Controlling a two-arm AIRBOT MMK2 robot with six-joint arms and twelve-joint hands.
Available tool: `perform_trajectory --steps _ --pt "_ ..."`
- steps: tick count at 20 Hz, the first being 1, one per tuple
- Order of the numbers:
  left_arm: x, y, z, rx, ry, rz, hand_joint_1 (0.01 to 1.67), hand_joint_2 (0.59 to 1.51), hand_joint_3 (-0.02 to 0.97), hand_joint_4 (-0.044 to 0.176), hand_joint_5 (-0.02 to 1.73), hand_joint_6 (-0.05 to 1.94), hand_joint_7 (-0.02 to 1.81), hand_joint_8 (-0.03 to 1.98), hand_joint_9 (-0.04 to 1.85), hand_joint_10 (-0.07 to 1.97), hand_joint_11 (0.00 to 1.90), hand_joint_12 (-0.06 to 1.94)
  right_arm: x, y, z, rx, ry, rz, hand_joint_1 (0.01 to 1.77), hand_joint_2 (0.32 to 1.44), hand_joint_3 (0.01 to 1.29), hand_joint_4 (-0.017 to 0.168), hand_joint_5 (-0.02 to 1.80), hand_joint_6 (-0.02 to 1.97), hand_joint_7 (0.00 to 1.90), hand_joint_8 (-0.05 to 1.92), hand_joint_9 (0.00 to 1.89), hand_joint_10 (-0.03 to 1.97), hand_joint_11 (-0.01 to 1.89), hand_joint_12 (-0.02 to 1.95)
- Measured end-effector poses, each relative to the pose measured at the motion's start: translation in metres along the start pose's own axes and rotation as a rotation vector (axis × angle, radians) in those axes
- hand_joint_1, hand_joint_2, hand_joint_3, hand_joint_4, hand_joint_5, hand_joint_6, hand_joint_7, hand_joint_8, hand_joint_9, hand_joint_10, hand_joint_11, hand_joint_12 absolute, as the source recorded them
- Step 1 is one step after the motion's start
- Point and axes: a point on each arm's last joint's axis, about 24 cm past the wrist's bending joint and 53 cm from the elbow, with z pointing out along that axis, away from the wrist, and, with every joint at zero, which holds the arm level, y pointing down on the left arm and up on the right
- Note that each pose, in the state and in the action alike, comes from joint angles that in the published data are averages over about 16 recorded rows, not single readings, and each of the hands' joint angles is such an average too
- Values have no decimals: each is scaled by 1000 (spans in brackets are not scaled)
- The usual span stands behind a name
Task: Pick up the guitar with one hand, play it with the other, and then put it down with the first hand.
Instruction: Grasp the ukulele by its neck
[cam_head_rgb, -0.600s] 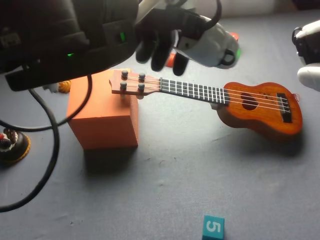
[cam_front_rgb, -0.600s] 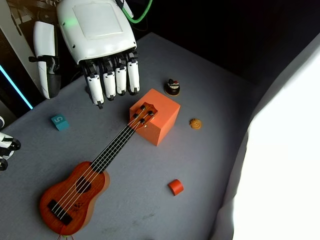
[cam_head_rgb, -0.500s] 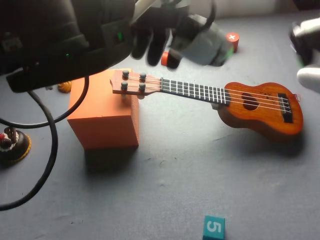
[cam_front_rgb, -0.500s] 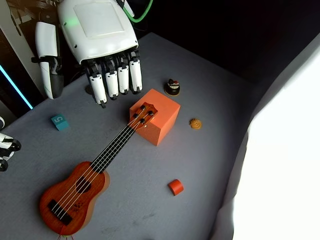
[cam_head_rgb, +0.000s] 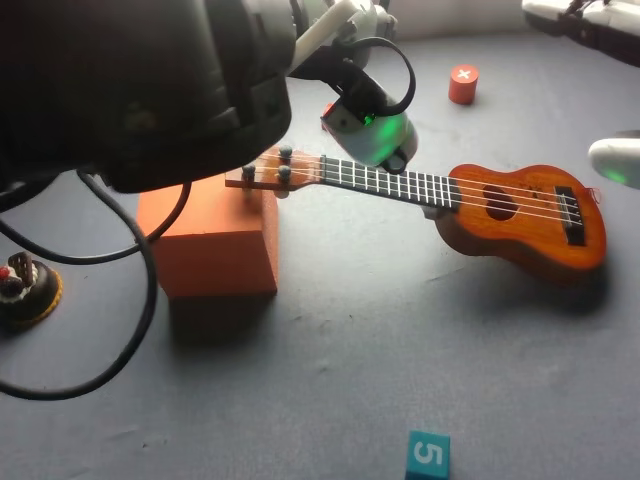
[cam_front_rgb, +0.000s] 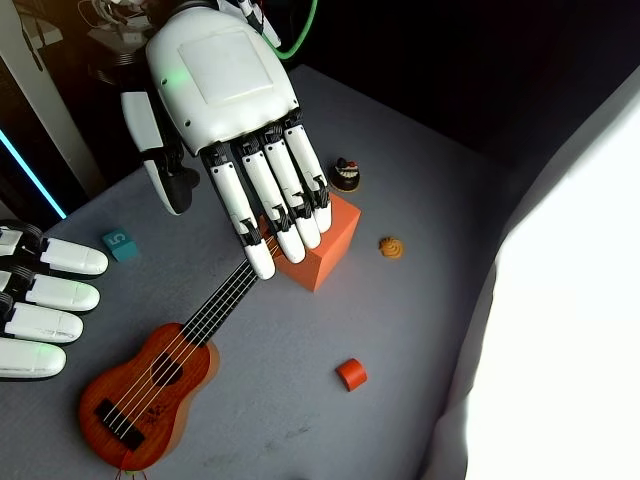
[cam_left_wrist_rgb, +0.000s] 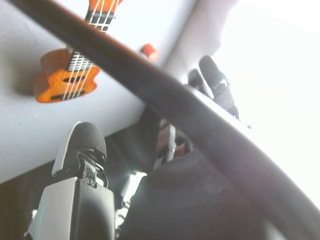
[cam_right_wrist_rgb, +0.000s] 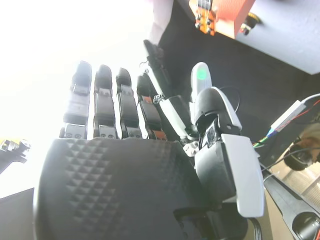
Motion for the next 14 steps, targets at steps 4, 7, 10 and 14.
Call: perform_trajectory --steps 4,7,10,14 --pt "11 -6 15 -1 6 3 584 1140 9 57 35 -7 41 -9 56 9 17 158 -3 -12 0 20 4 34 214 1325 17 4 16 89 48 22 16 88 18 91" --pt "21 -10 27 -5 13 9 642 1094 9 48 20 -8 21 -10 24 7 17 21 -4 -23 -1 41 14 60 236 1310 18 2 15 30 25 19 17 17 20 9" --pt "33 -13 38 -13 19 20 723 1063 10 36 20 -8 20 -10 21 7 17 -21 -5 -33 -1 58 21 84 266 1294 17 0 14 20 19 19 16 -5 21 8" --pt "51 -14 50 -32 33 40 809 1046 10 20 21 -8 19 -11 21 7 17 -22 -6 -40 -1 67 28 106 307 1277 17 -2 16 20 21 18 13 -5 21 6"
